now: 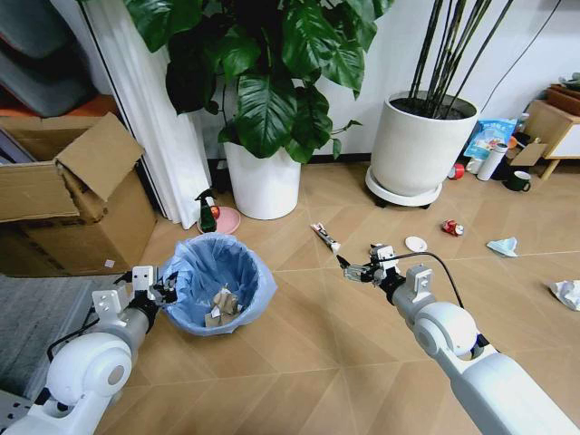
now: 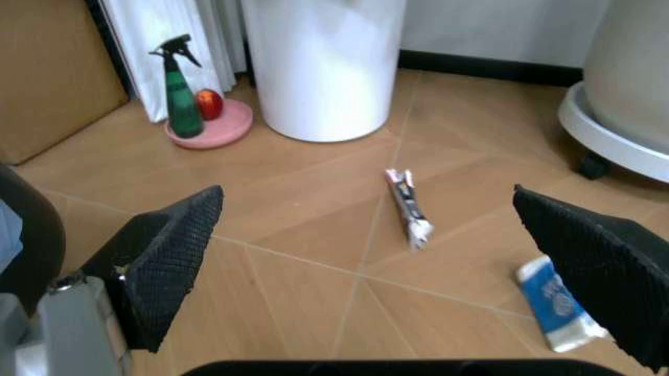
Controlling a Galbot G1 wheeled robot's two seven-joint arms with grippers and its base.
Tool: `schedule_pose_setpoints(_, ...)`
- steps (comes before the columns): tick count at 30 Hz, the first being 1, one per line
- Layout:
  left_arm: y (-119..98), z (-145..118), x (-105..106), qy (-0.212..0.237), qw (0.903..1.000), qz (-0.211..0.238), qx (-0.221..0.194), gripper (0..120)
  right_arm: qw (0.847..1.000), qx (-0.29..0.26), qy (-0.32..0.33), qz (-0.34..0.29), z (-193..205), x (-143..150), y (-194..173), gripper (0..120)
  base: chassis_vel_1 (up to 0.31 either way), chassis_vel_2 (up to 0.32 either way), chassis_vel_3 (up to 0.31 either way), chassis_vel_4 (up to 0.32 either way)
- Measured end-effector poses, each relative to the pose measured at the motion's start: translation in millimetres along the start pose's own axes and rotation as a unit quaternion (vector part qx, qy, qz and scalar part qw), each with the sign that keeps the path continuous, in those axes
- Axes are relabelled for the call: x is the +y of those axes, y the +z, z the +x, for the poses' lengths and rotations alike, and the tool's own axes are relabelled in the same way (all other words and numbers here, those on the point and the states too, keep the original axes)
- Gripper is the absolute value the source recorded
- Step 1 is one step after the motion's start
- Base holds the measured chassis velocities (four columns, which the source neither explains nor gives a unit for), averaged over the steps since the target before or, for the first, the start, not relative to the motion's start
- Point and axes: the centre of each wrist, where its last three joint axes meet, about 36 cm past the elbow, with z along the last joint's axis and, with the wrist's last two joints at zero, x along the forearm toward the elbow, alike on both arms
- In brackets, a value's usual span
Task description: Pick up the trash bin and place the garbage on the floor into it.
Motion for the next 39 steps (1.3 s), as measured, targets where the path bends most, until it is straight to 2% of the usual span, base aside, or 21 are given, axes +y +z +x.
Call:
schedule_pose_setpoints(18,-2.1,3.7,-1.6,0.005,1.0000,-0.001,-0.007,0,1.000,0.001,-0.001,0.003,8.9,3.6,2.7,100,-0.153,-0.086,0.152,0.088)
schedule_pose_setpoints(39,-2.7,2.6,-1.7,0.005,0.9999,-0.001,-0.009,0,1.000,0.001,-0.006,0.008,7.8,3.4,5.8,100,-0.204,0.081,0.214,-0.076)
